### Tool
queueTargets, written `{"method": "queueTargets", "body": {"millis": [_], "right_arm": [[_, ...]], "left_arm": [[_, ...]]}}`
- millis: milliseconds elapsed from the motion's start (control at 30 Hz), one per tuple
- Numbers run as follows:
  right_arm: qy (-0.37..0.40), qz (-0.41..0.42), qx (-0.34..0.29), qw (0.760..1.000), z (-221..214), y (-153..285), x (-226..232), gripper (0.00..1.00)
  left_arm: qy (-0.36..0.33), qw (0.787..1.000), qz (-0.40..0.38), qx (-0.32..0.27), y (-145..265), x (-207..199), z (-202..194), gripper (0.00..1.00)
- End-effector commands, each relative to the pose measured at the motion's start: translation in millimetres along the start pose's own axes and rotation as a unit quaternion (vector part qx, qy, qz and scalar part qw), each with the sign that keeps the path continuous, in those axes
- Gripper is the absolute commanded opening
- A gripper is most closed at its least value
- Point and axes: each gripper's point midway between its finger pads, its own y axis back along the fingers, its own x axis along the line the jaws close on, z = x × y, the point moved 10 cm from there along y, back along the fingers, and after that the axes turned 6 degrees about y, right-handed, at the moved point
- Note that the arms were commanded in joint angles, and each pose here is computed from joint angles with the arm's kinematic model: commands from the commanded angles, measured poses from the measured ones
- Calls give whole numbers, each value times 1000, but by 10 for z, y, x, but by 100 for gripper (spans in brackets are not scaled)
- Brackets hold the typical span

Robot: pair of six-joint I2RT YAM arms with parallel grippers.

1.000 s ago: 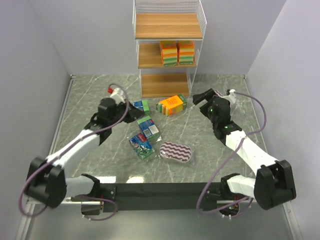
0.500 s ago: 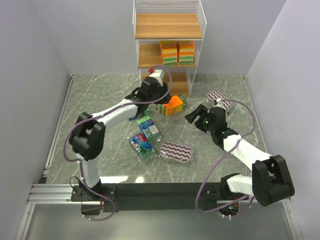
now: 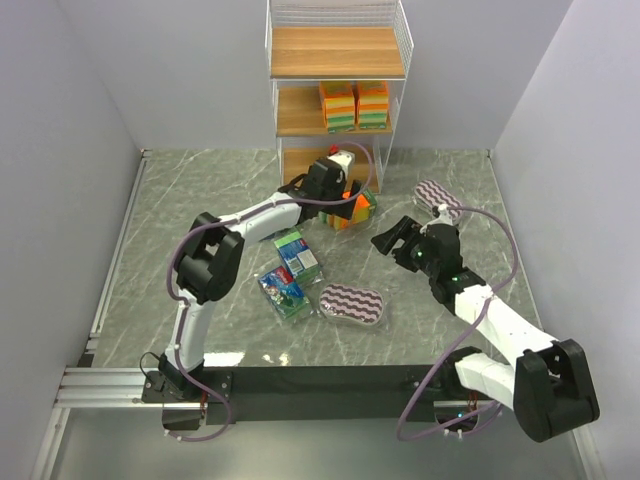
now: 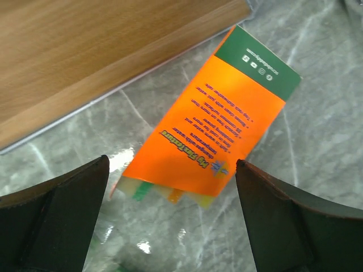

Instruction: Place and organize the cleaning sponges onto the shelf

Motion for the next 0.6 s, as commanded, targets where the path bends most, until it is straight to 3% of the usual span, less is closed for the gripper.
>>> {"method": "queueTargets", "body": {"millis": [0, 133, 400, 567], "right_arm": [[-1, 4, 0, 1000, -31, 47, -39, 84], [-5, 7, 5, 1000, -62, 43, -64, 85], [-7, 5, 13, 1000, -75, 19, -80, 86], [-14, 1, 10, 1000, -102, 41, -109, 86]], "left_arm": [[-66, 997, 23, -32, 14, -35, 150, 99], [-108, 993, 34, -37, 36, -89, 119, 99], [-210, 977, -28, -37, 40, -232, -55, 100], [-243, 969, 1, -39, -64, -191, 0, 99]]}}
